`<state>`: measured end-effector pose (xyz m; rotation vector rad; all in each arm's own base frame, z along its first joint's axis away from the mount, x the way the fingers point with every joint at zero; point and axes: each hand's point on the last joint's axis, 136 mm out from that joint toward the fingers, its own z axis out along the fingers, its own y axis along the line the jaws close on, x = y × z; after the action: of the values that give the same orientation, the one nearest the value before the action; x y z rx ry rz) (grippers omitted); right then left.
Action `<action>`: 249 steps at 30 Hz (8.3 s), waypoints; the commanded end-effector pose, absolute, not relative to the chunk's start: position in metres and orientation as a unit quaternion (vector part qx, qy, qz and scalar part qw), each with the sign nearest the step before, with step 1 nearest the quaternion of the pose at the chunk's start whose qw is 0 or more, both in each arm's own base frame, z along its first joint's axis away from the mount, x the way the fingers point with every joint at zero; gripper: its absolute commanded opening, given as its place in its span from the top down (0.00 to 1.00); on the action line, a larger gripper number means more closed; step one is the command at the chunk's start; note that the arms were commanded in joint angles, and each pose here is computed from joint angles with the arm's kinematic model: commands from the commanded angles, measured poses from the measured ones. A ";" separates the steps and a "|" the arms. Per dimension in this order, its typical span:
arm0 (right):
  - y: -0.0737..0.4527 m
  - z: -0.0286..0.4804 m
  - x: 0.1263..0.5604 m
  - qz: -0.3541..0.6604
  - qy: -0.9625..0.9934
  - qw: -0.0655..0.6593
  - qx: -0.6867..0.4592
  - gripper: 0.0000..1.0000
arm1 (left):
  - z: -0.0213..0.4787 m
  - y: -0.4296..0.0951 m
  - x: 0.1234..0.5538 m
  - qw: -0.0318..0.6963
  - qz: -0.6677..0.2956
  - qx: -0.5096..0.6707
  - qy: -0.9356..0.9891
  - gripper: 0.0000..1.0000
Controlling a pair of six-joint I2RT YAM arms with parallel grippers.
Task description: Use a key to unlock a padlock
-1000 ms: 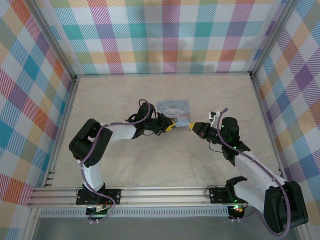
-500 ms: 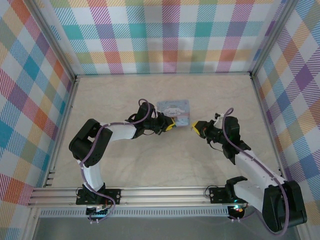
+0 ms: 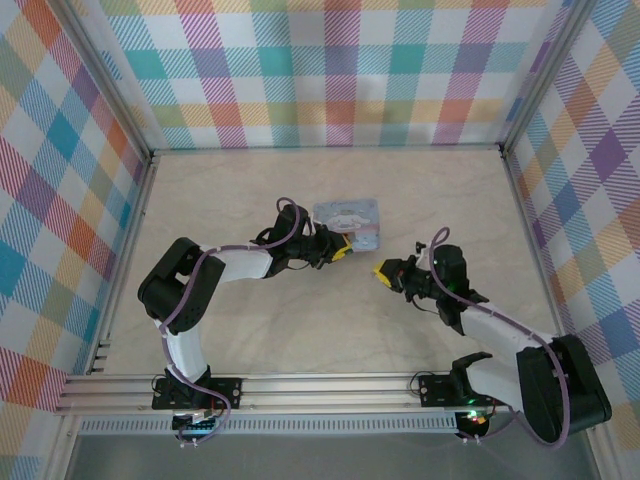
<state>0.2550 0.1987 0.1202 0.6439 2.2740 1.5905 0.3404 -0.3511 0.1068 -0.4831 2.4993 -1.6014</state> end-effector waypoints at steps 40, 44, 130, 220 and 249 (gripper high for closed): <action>0.249 0.126 0.299 0.592 0.757 0.204 0.189 1.00 | 0.127 -0.359 0.340 0.077 -0.569 -0.152 0.805 0.87; 0.249 0.125 0.301 0.592 0.756 0.206 0.191 1.00 | 0.126 -0.359 0.339 0.075 -0.569 -0.151 0.805 0.87; 0.256 0.124 0.356 0.654 0.633 0.206 0.360 0.92 | 0.154 -0.381 0.314 0.067 -0.623 -0.082 0.775 0.91; 0.258 0.131 0.308 0.581 0.748 0.211 0.240 0.96 | 0.144 -0.363 0.328 0.106 -0.595 -0.084 0.792 0.92; 0.202 0.120 0.276 0.387 0.869 0.239 0.194 0.68 | 0.118 -0.339 0.320 0.116 -0.493 -0.082 0.859 0.92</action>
<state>0.2892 0.2233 0.1378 0.6149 2.2319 1.3141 0.3223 -0.3358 0.1005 -0.3018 2.5394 -1.4459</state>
